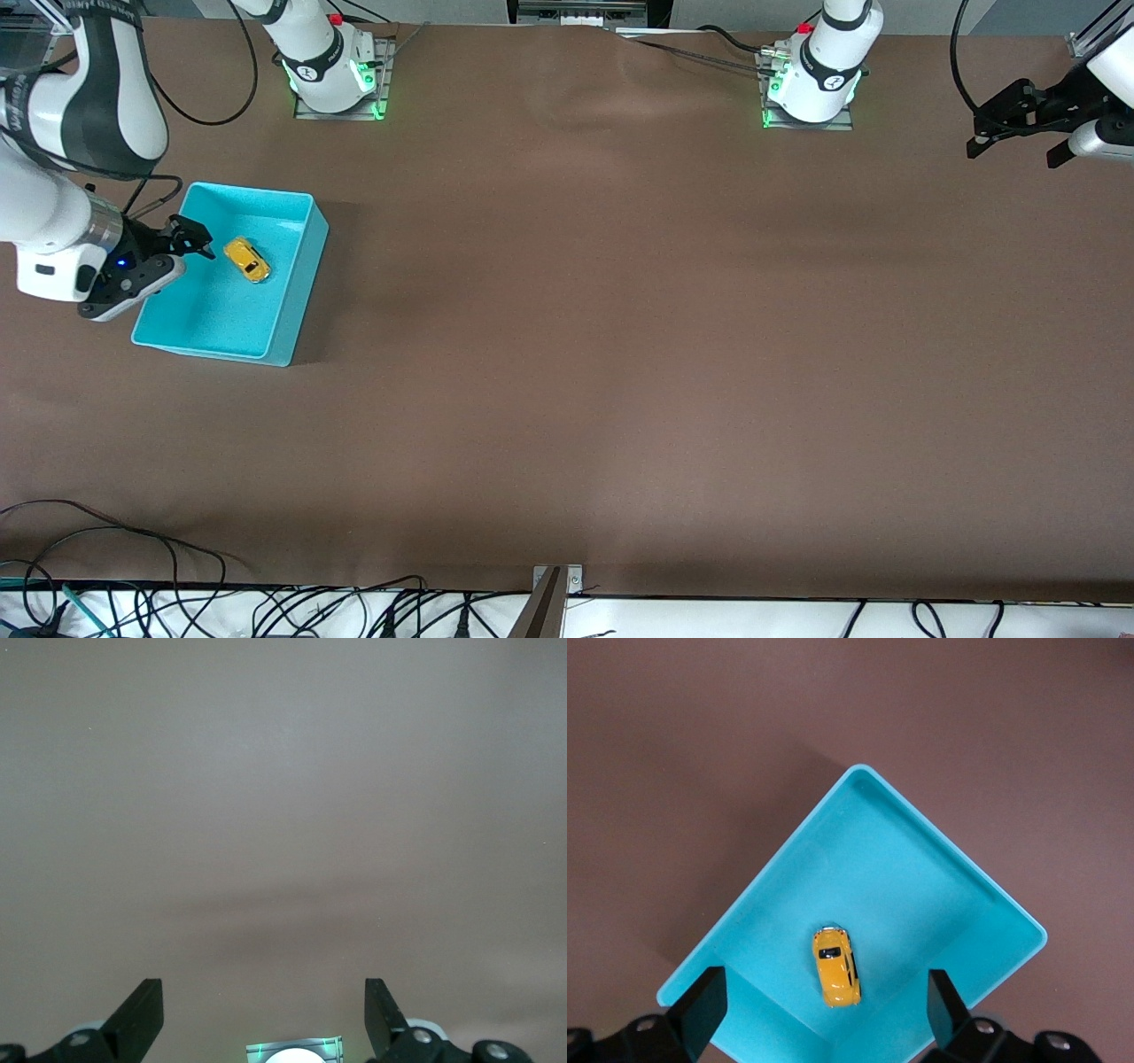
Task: Wind up and store yellow beetle car
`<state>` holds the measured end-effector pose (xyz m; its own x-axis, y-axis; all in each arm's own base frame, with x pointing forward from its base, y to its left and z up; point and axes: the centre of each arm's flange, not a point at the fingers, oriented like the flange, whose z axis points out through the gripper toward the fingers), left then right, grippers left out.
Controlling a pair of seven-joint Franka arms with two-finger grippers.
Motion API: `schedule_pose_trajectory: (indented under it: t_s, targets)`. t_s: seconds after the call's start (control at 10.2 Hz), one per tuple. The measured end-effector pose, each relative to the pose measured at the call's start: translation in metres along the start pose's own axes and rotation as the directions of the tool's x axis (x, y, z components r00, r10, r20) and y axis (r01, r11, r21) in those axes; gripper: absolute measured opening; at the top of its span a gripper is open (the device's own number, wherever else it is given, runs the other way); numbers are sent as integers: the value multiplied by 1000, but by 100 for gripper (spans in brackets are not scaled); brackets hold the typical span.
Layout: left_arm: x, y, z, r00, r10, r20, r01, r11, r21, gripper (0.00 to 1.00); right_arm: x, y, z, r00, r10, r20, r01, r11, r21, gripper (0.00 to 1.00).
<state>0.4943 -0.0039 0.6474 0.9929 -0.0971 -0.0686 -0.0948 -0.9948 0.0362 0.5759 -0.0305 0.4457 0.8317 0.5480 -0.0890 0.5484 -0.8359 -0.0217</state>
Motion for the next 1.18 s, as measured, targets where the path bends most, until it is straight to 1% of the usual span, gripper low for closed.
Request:
schedule_pose_trajectory:
  t_s: [0.1, 0.2, 0.29, 0.39, 0.49, 0.69, 0.88, 0.98, 1.18]
  targets:
    - [0, 0, 0, 1000, 0, 0, 0, 1000, 0, 100, 7, -5, -23, 998, 63, -10, -63, 998, 4, 100]
    - [0, 0, 0, 1000, 0, 0, 0, 1000, 0, 100, 12, -12, -49, 989, 149, -14, -148, 989, 28, 100]
    - [0, 0, 0, 1000, 0, 0, 0, 1000, 0, 100, 16, -21, -72, 973, 231, -9, -230, 972, 48, 100]
    - [0, 0, 0, 1000, 0, 0, 0, 1000, 0, 100, 22, -33, -87, 957, 291, -8, -290, 956, 51, 100]
    - [0, 0, 0, 1000, 0, 0, 0, 1000, 0, 100, 29, -43, -95, 949, 315, -11, -314, 949, 42, 100]
    - [0, -1, 0, 1000, -1, 0, 1, 1000, 0, 100, 39, -57, -99, 944, 331, -10, -331, 944, -6, 100]
    - [0, -1, 0, 1000, -3, 0, 3, 1000, 0, 100, 40, -59, -109, 931, 364, -29, -365, 931, -13, 100]
    - [0, -1, 0, 1000, -3, 0, 3, 1000, 0, 100, 40, -59, -111, 919, 394, -33, -394, 919, -12, 100]
    - [0, -1, 0, 1000, -3, 0, 3, 1000, 0, 100, 44, -69, -112, 908, 419, -23, -420, 908, -10, 100]
